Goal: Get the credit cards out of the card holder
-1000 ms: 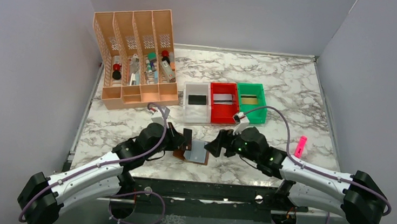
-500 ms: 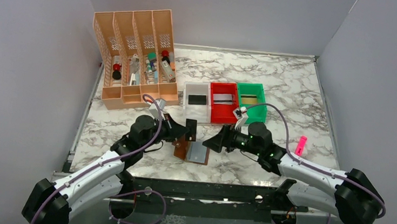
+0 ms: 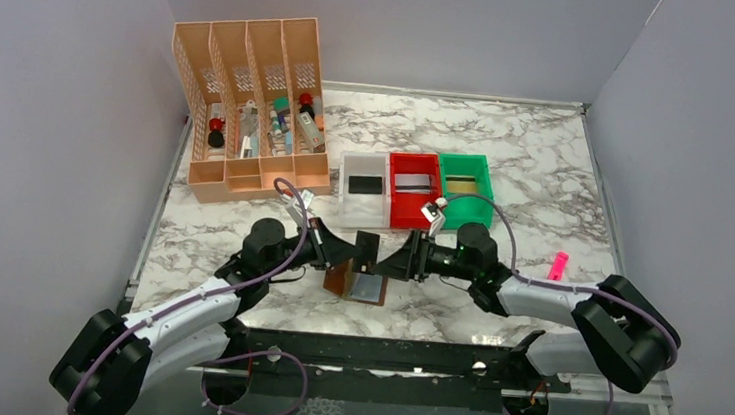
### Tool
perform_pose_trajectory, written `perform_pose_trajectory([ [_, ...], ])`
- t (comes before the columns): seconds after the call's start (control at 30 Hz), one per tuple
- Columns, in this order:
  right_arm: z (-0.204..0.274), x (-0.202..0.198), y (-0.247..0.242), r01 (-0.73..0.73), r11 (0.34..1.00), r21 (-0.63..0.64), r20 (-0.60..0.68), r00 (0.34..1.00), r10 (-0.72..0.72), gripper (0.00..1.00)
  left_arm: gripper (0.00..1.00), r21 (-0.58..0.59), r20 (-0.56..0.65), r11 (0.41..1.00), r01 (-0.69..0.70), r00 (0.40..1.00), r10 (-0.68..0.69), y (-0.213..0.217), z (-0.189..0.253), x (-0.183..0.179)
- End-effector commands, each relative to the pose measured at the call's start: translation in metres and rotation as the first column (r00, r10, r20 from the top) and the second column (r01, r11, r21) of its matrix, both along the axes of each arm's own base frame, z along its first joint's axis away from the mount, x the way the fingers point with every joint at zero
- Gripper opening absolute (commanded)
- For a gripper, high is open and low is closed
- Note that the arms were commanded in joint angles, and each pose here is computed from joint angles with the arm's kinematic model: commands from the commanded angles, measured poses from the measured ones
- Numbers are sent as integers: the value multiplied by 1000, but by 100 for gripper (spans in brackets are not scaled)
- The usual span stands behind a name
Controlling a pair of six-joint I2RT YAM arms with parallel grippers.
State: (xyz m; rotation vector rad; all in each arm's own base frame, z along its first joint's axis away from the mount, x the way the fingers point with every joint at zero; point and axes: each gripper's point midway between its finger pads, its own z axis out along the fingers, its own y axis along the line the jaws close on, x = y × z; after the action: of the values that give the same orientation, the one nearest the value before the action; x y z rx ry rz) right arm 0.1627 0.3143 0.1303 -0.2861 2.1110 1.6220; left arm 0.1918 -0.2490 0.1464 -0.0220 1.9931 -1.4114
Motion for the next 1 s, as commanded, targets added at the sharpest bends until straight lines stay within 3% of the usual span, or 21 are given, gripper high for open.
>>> perform_pose_trajectory([
  [0.0, 12, 5, 5, -31, 997, 77, 14, 999, 30, 72, 0, -79, 43, 996, 50, 998, -46, -5, 18, -7],
  [0.63, 32, 4, 16, -132, 968, 215, 49, 991, 124, 23, 0, -113, 28, 990, 83, 996, -80, -4, 14, -18],
  [0.97, 38, 8, 16, -121, 964, 235, 63, 992, 109, 21, 0, -119, 10, 986, 112, 994, -112, -5, 7, -25],
])
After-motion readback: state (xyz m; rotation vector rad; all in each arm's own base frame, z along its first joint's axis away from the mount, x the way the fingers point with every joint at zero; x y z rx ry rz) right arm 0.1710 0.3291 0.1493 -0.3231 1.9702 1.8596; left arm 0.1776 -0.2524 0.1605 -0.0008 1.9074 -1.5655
